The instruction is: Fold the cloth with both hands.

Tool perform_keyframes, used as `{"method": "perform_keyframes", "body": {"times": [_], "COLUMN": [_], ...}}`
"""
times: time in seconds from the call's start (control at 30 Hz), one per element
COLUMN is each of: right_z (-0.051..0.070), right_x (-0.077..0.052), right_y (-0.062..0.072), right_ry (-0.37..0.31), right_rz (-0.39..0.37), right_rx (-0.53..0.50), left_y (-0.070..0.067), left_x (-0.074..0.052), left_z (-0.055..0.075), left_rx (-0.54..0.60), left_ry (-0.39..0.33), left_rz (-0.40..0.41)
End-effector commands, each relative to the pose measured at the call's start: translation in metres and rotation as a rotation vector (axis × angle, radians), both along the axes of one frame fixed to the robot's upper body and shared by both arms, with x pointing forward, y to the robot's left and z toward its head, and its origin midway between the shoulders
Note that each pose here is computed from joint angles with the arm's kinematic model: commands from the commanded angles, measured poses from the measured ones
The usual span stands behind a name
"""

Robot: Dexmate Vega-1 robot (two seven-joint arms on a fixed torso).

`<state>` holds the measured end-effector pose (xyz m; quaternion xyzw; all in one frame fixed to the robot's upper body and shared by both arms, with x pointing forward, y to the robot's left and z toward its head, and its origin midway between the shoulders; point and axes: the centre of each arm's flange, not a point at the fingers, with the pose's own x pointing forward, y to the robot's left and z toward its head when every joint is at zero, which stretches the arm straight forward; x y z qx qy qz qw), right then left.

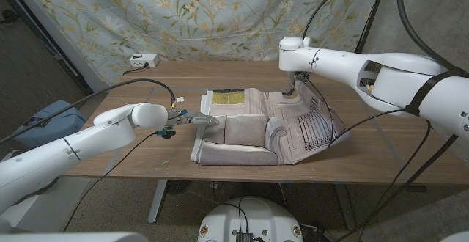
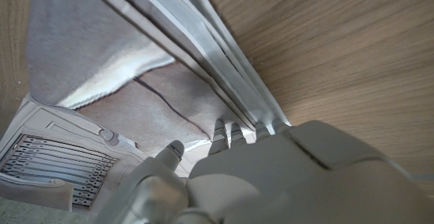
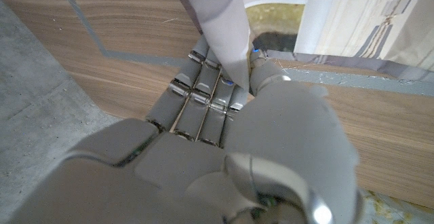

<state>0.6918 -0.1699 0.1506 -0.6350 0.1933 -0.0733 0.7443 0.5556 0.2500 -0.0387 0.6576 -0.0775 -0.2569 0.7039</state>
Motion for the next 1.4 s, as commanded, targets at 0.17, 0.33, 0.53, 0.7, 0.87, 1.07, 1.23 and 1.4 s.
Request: {"method": "perform_keyframes", "body": {"times": [0.17,0.33,0.53,0.7,0.87,1.07,1.23,1.4], "right_z": [0.009,0.014,0.021,0.025,0.026,0.025,0.023,0.022], "right_x": [0.004,0.003,0.0,-0.004,-0.008,-0.009,-0.008,-0.008], "right_y": [0.019,0.029,0.041,0.046,0.053,0.061,0.067,0.076], "right_ry": [0.064,0.063,0.05,0.035,0.018,0.015,0.021,0.025], "right_rz": [0.002,0.013,0.035,0.053,0.066,0.079,0.086,0.101], "right_rx": [0.046,0.047,0.053,0.086,0.11,0.124,0.141,0.154], "left_y": [0.003,0.002,0.002,0.002,0.003,0.004,0.005,0.006], "left_x": [0.004,0.005,0.006,0.006,0.007,0.008,0.007,0.008], "left_z": [0.0,0.0,0.001,0.001,0.001,0.002,0.001,0.001], "left_rx": [-0.008,-0.008,-0.011,-0.016,-0.016,-0.016,-0.016,-0.016], "left_ry": [0.004,0.003,0.001,-0.003,-0.006,-0.007,-0.005,-0.006], "left_rz": [-0.005,-0.009,-0.017,-0.016,-0.024,-0.029,-0.033,-0.036]}}
